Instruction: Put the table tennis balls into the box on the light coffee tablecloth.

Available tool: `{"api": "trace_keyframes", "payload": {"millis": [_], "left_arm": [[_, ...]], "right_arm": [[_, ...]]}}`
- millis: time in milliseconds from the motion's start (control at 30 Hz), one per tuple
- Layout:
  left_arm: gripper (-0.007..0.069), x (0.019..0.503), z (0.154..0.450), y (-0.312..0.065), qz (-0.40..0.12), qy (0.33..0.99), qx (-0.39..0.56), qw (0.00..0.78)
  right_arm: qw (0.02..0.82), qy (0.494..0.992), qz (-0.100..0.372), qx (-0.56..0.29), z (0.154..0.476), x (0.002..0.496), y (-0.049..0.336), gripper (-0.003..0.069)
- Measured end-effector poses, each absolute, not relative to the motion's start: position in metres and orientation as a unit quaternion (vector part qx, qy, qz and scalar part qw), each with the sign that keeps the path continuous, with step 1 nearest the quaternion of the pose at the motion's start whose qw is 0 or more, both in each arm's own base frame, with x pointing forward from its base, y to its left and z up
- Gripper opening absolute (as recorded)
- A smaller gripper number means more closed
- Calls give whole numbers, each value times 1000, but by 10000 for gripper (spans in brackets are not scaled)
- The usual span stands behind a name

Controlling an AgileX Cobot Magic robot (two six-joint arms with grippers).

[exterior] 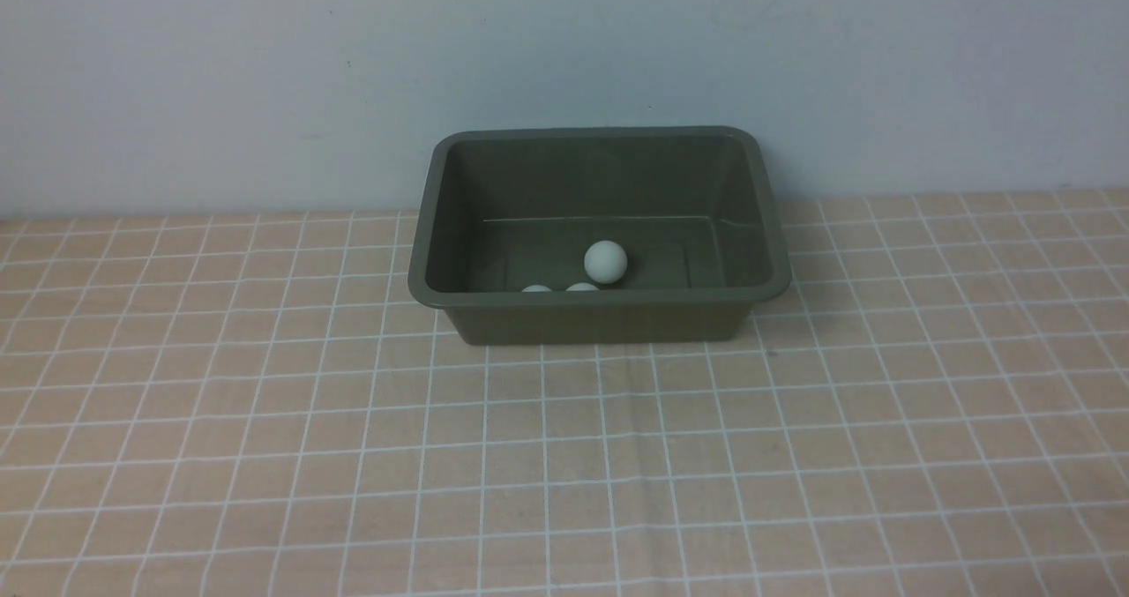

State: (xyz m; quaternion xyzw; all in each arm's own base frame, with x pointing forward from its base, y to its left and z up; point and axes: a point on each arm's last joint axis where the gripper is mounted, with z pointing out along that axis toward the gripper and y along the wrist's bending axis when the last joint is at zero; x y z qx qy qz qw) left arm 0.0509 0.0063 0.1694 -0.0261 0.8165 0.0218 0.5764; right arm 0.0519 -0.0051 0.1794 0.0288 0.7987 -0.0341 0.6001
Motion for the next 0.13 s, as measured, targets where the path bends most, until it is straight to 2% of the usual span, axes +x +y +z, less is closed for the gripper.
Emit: {"api": "trace_keyframes", "payload": {"millis": [133], "left_arm": [[-69,51,169,6,22,816,-26,576]], "right_arm": [[600,799,-34,29,179,52,-5,-16]]}}
